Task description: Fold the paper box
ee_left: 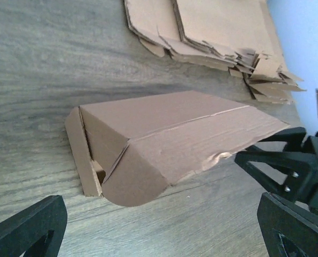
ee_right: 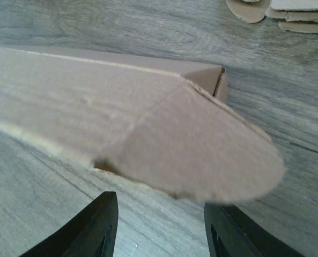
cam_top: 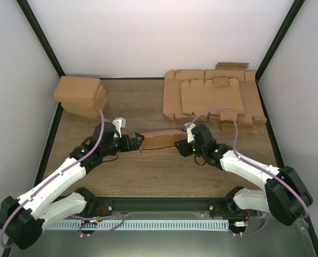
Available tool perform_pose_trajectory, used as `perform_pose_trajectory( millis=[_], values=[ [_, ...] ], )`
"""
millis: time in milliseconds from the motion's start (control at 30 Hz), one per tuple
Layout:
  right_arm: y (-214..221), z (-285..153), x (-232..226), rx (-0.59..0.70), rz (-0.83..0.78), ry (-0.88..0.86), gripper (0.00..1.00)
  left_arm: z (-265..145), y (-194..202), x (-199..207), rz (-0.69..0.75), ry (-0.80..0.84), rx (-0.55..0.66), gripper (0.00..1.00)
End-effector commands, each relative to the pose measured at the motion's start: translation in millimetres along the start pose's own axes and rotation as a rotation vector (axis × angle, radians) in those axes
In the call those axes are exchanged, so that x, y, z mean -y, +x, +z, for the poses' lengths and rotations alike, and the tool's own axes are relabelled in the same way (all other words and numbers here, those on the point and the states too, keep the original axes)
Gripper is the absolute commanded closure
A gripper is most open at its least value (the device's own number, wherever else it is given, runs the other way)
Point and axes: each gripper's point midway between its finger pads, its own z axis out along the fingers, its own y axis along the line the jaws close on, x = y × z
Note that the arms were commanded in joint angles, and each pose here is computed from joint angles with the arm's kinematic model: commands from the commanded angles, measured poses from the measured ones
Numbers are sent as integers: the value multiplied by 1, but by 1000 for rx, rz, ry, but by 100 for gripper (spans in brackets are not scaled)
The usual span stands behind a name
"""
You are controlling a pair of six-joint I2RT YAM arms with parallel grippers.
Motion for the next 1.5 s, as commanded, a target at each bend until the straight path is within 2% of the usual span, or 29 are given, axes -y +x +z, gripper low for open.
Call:
perform_pose_trajectory(
  millis=[0,200,367,533,733,900,1100,1267,1367,1467],
  values=[
    [20,-11,-1,-61,59,-5,51,8,-6,12,-51,78,-22,0],
    [30,-31,-6,-60,139,-42,36,11,-10,2,-120,90,-39,0],
    [29,-44,-13,-60,220,-71,30,12,-14,-5,-149,106,-45,0],
    [-3,-64,-6,19,254,4,29,14,-14,-11,-161,106,-48,0],
    [-42,-87,-6,153,221,35,27,24,-5,-13,-200,121,-84,0],
    [-65,-72,-15,102,229,29,19,37,4,-11,-228,164,-132,2],
    [-97,-63,-3,146,237,84,15,42,5,-12,-234,170,-135,8],
    [-98,-37,11,60,284,60,24,47,8,-16,-241,161,-141,11],
    [-90,-22,9,4,314,19,34,52,13,-23,-247,135,-154,14],
    [-84,-15,-2,-19,337,-55,42,55,16,-27,-249,124,-161,21]
  ],
)
